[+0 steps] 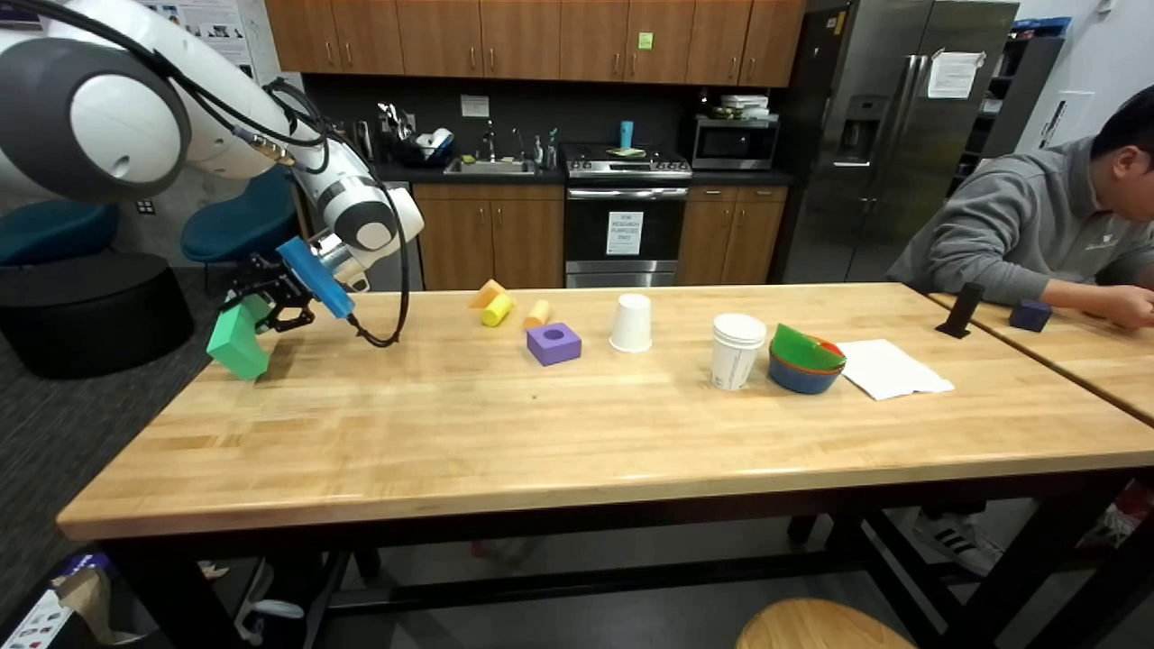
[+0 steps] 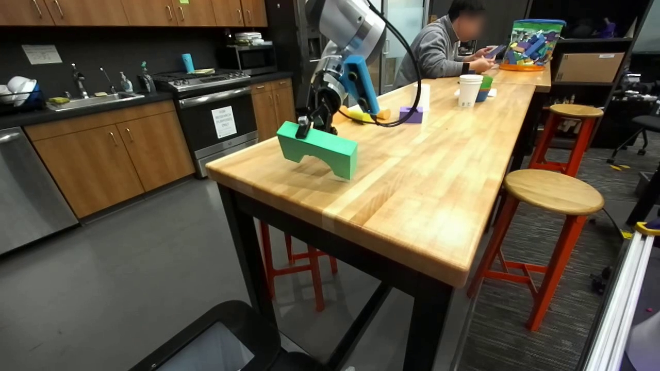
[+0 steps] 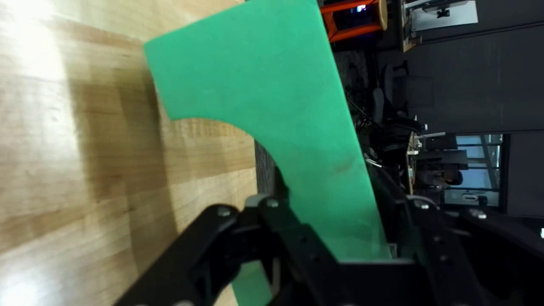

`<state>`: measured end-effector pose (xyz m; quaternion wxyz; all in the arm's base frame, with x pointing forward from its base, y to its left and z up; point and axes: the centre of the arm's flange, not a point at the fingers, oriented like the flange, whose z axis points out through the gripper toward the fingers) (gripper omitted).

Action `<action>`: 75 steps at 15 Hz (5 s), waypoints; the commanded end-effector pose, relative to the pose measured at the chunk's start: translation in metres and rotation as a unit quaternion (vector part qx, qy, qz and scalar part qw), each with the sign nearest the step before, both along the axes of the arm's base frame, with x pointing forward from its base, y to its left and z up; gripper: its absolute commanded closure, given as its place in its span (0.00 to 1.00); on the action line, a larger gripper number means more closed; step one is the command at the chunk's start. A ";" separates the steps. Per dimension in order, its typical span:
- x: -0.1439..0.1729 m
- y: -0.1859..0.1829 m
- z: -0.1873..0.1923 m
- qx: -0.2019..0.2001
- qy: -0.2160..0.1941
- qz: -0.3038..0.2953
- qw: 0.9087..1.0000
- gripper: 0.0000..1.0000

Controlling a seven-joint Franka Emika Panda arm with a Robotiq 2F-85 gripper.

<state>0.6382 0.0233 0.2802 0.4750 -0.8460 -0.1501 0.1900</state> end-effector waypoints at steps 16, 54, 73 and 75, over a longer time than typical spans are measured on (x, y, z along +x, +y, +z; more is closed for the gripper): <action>0.006 -0.004 0.014 0.001 0.047 0.006 0.999 0.76; 0.009 -0.005 -0.024 0.002 0.082 0.012 0.997 0.76; 0.006 -0.003 -0.032 0.019 0.073 0.010 0.997 0.42; 0.006 -0.003 -0.032 0.020 0.073 0.011 0.997 0.28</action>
